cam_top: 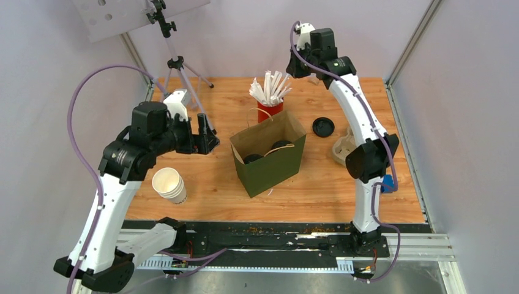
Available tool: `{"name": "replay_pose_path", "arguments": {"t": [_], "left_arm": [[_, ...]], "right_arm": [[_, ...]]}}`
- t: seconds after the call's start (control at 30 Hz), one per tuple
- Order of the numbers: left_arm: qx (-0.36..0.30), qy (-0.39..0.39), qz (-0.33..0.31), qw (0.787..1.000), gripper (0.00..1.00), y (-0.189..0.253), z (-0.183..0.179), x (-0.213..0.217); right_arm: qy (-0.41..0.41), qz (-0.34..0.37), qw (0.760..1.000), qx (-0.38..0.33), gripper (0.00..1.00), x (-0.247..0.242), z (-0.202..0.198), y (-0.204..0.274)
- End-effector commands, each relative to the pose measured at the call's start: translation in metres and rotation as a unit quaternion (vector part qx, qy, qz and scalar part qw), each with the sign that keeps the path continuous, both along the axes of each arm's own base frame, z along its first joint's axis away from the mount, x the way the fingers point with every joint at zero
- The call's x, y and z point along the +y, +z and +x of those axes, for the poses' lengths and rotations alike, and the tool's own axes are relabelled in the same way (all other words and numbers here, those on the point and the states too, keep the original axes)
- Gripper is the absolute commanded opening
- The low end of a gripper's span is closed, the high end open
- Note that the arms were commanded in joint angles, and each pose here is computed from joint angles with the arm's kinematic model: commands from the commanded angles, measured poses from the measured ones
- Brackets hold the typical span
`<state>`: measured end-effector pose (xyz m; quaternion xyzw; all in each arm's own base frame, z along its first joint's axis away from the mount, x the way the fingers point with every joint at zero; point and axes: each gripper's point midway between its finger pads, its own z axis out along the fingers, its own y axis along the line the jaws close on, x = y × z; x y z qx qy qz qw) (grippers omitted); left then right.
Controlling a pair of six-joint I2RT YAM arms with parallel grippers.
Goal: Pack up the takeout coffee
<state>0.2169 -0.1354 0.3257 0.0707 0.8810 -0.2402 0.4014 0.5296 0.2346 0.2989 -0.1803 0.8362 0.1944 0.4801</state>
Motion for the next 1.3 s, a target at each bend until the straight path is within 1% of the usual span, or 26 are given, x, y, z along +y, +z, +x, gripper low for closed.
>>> {"name": "replay_pose_path", "arguments": {"t": [0.0,0.07,0.3,0.47,0.63,0.8,1.03,1.27], "left_arm": [[-0.062,0.058,0.001,0.996,1.0,0.015,0.008,0.019],[-0.059,0.073,0.001,0.996,1.0,0.012,0.008,0.023],[-0.054,0.072,0.019,0.996,1.0,0.012,0.008,0.026],[-0.055,0.088,0.038,0.994,1.0,0.014,0.011,0.035],[-0.064,0.073,0.038,0.995,1.0,0.018,0.013,0.031],[-0.056,0.066,0.039,0.995,1.0,0.013,0.014,0.028],[-0.05,0.068,0.04,0.996,1.0,0.012,0.013,0.029],[-0.043,0.076,0.04,0.995,1.0,0.011,0.008,0.032]], "right_arm": [[0.007,0.029,0.995,-0.093,0.0,-0.011,-0.042,0.104],[0.005,0.037,0.993,-0.109,0.0,-0.017,-0.056,0.123],[-0.009,0.065,0.984,-0.168,0.0,-0.042,-0.116,0.191],[-0.007,0.09,0.981,-0.174,0.0,-0.056,-0.168,0.212],[-0.025,0.084,0.982,-0.168,0.0,-0.083,-0.222,0.219],[-0.052,0.076,0.984,-0.154,0.0,-0.105,-0.259,0.217],[-0.031,0.106,0.989,-0.094,0.0,-0.097,-0.284,0.187],[0.011,0.128,0.991,-0.04,0.0,-0.076,-0.286,0.161]]}}
